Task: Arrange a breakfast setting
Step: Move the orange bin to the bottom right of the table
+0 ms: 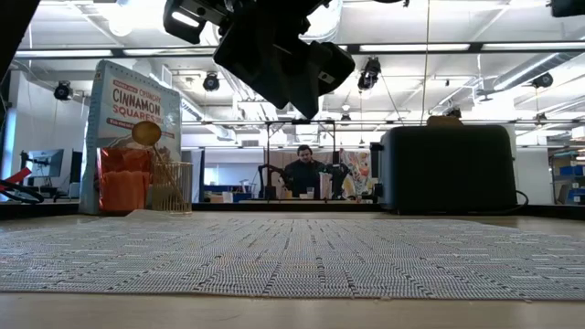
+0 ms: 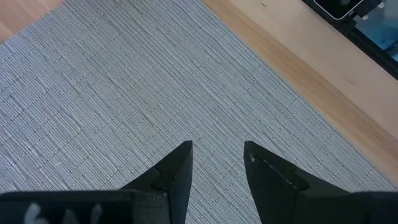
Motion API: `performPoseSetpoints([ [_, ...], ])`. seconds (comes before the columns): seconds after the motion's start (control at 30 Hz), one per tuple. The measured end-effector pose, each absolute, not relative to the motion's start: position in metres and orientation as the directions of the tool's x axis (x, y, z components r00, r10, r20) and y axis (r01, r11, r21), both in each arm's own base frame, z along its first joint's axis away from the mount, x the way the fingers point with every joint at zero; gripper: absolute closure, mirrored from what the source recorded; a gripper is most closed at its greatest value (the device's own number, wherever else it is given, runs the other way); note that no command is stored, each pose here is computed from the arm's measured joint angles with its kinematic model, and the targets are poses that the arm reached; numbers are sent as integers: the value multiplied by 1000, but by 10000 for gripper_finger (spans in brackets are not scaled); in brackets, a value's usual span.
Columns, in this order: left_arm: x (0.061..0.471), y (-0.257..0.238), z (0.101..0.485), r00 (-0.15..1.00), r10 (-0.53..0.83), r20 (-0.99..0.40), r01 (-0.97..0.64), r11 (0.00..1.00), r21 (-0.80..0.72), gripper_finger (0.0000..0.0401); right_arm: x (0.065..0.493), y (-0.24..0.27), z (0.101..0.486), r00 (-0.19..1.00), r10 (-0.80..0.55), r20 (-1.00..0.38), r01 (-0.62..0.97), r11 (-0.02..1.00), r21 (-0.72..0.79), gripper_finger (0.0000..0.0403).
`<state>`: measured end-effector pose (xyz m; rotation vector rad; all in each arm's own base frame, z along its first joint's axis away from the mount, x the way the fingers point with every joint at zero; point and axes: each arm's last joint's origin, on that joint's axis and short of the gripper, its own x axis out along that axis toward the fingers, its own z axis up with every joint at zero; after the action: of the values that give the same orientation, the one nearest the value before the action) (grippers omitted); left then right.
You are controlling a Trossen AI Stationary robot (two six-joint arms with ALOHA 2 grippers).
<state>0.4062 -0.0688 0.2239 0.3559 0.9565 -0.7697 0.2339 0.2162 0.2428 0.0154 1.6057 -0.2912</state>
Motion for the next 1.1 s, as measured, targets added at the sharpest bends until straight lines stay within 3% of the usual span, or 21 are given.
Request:
performPoseSetpoints([
  [0.4,406,-69,224,343,-428,-836,725,687,-54,274,237,217,242,-79,-108,-991,192,974,-121,344],
  [0.67,406,-69,224,343,-428,-836,725,687,-54,274,239,215,242,-82,-102,-991,284,951,-121,343],
  [1.1,406,-68,224,344,-424,-838,723,689,-51,274,239,215,242,-83,-100,-992,48,993,-104,260],
])
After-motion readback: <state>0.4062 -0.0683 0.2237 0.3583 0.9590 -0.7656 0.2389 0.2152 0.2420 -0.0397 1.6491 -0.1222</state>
